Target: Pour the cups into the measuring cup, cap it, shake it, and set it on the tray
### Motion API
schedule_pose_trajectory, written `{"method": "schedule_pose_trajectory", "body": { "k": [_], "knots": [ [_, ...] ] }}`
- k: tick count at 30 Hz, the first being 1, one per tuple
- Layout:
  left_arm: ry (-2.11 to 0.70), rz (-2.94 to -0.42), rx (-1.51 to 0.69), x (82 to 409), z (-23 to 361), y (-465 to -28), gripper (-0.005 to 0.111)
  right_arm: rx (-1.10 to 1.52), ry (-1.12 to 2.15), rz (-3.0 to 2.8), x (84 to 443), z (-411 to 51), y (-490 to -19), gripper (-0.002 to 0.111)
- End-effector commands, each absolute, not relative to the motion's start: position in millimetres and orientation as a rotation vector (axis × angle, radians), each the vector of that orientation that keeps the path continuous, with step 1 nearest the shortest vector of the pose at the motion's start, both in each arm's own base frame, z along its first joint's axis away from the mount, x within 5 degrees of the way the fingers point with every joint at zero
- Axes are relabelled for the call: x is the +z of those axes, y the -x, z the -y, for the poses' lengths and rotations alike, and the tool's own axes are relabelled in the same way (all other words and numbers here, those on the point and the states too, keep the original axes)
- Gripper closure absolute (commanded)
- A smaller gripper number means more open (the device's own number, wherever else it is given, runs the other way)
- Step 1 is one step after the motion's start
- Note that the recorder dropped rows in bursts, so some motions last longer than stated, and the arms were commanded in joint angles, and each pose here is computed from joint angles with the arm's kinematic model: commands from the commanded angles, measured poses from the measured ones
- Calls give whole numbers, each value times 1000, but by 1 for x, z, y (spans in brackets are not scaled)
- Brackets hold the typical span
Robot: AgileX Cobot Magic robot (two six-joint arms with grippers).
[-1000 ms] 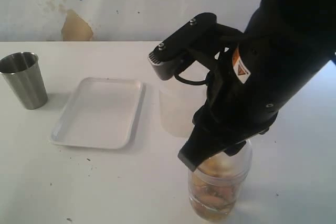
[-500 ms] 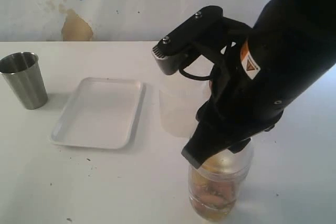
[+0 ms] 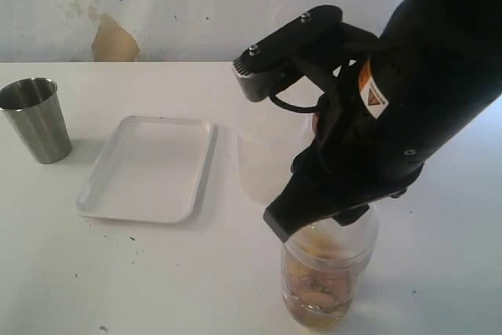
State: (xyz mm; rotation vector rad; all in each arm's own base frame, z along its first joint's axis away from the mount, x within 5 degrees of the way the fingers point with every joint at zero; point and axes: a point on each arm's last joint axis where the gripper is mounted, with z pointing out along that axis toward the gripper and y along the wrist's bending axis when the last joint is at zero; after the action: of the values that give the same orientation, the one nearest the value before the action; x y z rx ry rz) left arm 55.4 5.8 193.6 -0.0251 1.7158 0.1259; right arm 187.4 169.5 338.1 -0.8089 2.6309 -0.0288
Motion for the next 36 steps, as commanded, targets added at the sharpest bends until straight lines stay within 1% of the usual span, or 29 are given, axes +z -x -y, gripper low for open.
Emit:
{"method": "schedule_pose_trajectory", "body": {
  "k": [1, 5, 15, 26, 36],
  "knots": [
    [33, -1717, 110, 192, -5, -55, 107, -31, 754, -2637, 337, -167, -187, 108],
    [33, -1717, 110, 192, -5, -55, 107, 7, 743, -2640, 334, -169, -186, 108],
    [33, -1717, 110, 192, -5, -55, 107, 64, 674, -2603, 345, -164, -181, 108],
    [33, -1717, 110, 192, -5, -55, 107, -3, 680, -2639, 343, -159, -179, 108],
    [33, -1717, 110, 192, -5, -55, 107, 39, 654, -2632, 349, -156, -175, 108]
  ]
}}
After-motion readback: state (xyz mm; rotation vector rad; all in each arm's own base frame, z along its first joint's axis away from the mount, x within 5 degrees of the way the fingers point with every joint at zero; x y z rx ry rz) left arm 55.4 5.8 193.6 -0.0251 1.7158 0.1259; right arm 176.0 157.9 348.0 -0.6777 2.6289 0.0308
